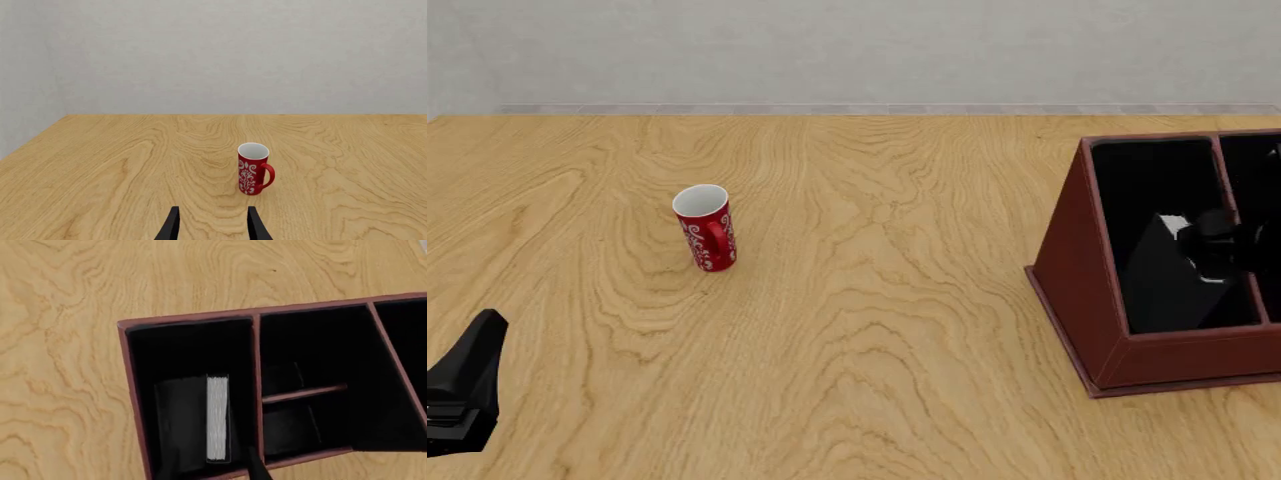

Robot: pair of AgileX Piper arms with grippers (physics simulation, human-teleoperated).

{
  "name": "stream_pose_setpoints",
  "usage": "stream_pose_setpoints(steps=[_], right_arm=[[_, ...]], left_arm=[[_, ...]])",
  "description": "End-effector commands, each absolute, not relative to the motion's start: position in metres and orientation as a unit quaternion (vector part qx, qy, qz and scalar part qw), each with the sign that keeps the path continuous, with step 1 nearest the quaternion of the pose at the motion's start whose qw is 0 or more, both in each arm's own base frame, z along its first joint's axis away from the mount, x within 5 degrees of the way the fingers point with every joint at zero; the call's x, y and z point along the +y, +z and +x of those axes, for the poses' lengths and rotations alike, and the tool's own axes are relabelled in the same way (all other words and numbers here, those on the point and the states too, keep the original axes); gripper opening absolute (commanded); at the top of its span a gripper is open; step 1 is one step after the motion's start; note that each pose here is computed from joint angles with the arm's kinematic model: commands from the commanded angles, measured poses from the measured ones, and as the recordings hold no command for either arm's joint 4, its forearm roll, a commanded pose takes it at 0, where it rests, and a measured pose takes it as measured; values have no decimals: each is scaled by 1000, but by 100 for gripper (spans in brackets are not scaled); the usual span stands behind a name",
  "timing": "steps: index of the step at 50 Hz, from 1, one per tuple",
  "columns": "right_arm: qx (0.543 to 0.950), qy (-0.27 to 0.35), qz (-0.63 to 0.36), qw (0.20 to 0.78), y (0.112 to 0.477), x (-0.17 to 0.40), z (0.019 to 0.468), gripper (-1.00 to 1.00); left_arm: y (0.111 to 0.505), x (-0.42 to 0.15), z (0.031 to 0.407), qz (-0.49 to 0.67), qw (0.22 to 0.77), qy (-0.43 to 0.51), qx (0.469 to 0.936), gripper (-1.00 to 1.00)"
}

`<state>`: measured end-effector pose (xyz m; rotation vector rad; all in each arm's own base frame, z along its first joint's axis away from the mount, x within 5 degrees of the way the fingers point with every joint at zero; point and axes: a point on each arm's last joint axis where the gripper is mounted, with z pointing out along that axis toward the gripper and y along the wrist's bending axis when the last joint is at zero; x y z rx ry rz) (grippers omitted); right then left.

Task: Pick up the book and place it in the left compartment of the caddy.

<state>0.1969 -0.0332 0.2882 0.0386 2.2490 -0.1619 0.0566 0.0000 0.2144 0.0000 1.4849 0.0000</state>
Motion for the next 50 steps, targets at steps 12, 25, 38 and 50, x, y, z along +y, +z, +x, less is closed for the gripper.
stream_pose_setpoints(steps=[12,25,38,50], right_arm=[[869,-75,-6,489,352,-21,147,100],[837,-83,-7,541,373,-17,115,100],[784,-89,-5,614,382,-10,73,100],[739,-40,8,672,356,-2,30,100]], left_arm=[[214,0,57,0,737,0,676,100],[214,0,57,0,737,0,676,100],[214,0,57,0,737,0,676,100],[214,0,57,0,737,0,676,100]])
